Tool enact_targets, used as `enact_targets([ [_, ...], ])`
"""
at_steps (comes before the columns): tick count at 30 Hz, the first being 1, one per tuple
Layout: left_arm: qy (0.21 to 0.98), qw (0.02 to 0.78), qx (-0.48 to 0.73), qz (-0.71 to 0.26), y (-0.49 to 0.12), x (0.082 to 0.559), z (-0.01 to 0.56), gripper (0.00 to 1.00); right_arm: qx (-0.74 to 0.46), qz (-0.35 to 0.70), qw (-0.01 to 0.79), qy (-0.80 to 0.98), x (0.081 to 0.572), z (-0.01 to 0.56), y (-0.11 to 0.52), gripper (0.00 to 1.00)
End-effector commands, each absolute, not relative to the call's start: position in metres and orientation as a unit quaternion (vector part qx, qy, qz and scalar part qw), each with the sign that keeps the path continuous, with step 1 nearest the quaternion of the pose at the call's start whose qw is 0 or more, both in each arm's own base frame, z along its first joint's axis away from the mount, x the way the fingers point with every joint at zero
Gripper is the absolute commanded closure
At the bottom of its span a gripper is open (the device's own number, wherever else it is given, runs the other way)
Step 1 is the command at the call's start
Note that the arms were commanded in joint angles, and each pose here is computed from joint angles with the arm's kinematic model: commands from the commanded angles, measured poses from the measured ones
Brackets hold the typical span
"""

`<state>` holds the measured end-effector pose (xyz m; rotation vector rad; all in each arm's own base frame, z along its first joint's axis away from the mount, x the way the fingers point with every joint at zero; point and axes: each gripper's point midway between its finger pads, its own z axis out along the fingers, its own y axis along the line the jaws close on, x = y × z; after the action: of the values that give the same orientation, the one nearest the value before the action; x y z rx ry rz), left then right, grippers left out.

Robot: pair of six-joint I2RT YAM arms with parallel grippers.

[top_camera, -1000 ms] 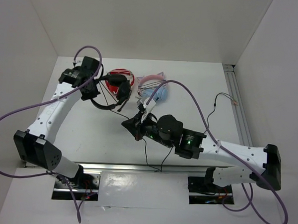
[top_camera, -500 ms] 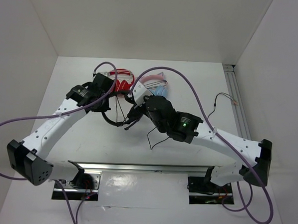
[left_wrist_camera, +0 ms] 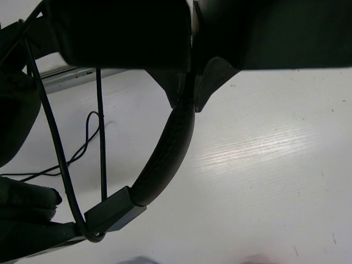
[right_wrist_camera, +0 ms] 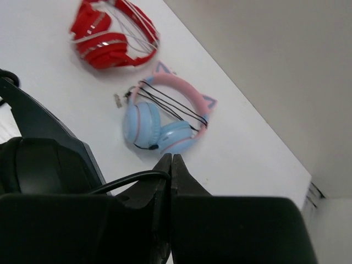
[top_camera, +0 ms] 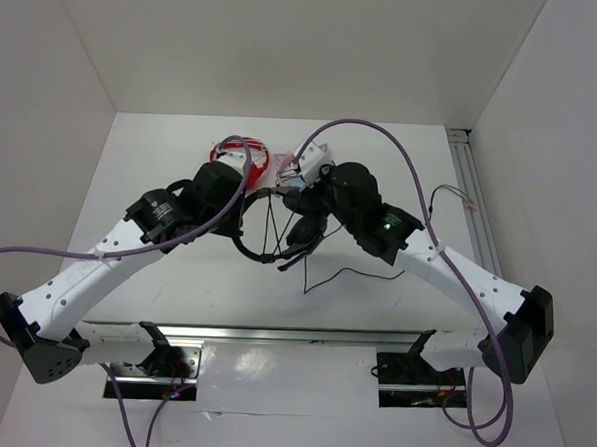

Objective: Wrap the headphones

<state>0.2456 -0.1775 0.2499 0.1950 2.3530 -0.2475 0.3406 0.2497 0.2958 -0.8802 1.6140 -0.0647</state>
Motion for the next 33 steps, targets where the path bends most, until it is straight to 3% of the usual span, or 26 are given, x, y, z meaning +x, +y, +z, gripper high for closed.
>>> enact_targets([
  [1,0.927,0.304,0.193,-0.105,-0.175,0.189,0.247,1.0,-0.31,0.025,0.695,0.648,0.36,0.367,0.236,0.96],
  [5,0.928,0.295,0.205,-0.099,-0.182,0.19,0.245,1.0,-0.377,0.178,0.661,0.624,0.342,0.359,0.269,0.89],
  [9,0.924,0.308,0.201,-0.102,-0.185,0.195,0.255,1.0,-0.418,0.272,0.609,0.617,0.328,0.335,0.296,0.89],
  [16,0.922,0.317,0.203,-0.097,-0.184,0.198,0.271,1.0,-0.402,0.326,0.584,0.625,0.342,0.311,0.295,0.87],
  [21,0.913,0.315,0.221,-0.135,-0.194,0.19,0.278,1.0,-0.402,0.389,0.547,0.623,0.348,0.29,0.301,0.77],
  [26,0.901,0.342,0.213,-0.16,-0.198,0.191,0.304,1.0,-0.412,0.478,0.498,0.595,0.323,0.268,0.325,0.68],
  [33,0.897,0.372,0.185,-0.151,-0.192,0.2,0.331,1.0,-0.409,0.545,0.438,0.586,0.274,0.209,0.367,0.67],
])
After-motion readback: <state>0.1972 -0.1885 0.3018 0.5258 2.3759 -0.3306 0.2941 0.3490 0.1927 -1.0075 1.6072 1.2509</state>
